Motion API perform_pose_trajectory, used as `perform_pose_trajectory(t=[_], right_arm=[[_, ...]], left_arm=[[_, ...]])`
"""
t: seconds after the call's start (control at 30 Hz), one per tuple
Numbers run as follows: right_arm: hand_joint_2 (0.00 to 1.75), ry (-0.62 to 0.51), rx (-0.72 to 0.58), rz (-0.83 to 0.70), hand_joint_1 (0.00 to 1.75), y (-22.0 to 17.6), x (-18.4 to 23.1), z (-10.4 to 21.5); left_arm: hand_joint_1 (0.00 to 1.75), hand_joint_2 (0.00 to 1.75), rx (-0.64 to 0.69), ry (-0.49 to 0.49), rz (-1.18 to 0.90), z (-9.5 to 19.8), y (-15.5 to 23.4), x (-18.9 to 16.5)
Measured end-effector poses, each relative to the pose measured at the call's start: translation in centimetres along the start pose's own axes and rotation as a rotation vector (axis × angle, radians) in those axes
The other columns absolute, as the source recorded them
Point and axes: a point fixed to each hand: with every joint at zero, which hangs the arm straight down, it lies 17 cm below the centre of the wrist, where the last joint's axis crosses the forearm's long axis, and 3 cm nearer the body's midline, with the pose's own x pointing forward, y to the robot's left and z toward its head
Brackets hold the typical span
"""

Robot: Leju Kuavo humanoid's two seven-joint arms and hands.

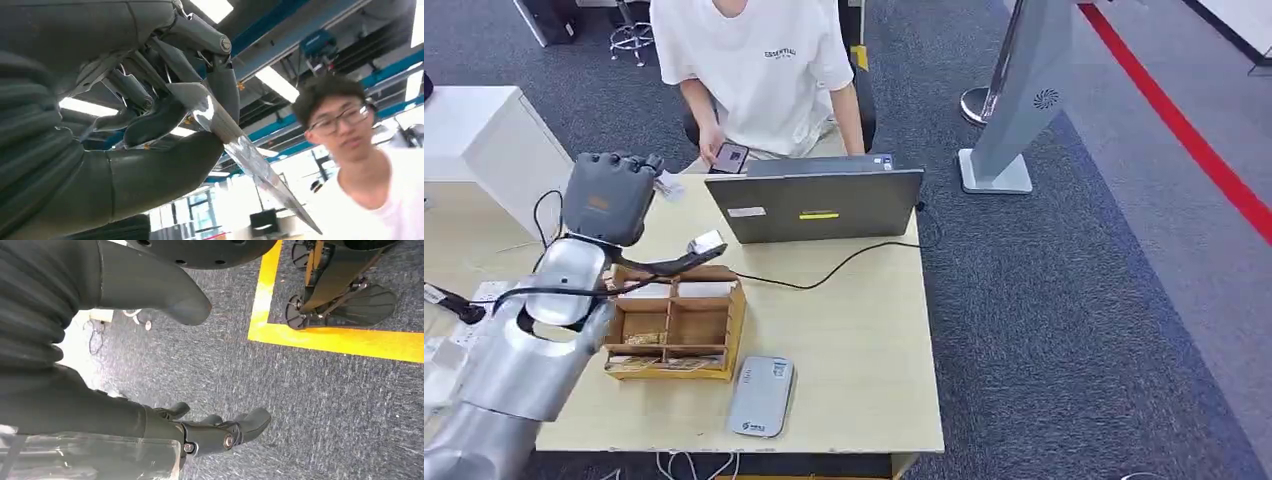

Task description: Pass the card to the sensor for recognition and then transmit it.

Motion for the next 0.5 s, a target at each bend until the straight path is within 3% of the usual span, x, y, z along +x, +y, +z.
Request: perform_pose_trajectory(t=[0.17,0.5], right_arm=[[1.75,0.002,0.001,0.0,0.0,0.1,-0.1,0.0],[1.75,0.002,0.001,0.0,0.0,0.1,-0.2,0.0]], left_arm=[[1.75,1.75,0.034,-0.021,0.04,-0.2,1.4,2.3],[1.75,1.75,0.045,-0.027,0.06,-0.2,1.9,3.2]])
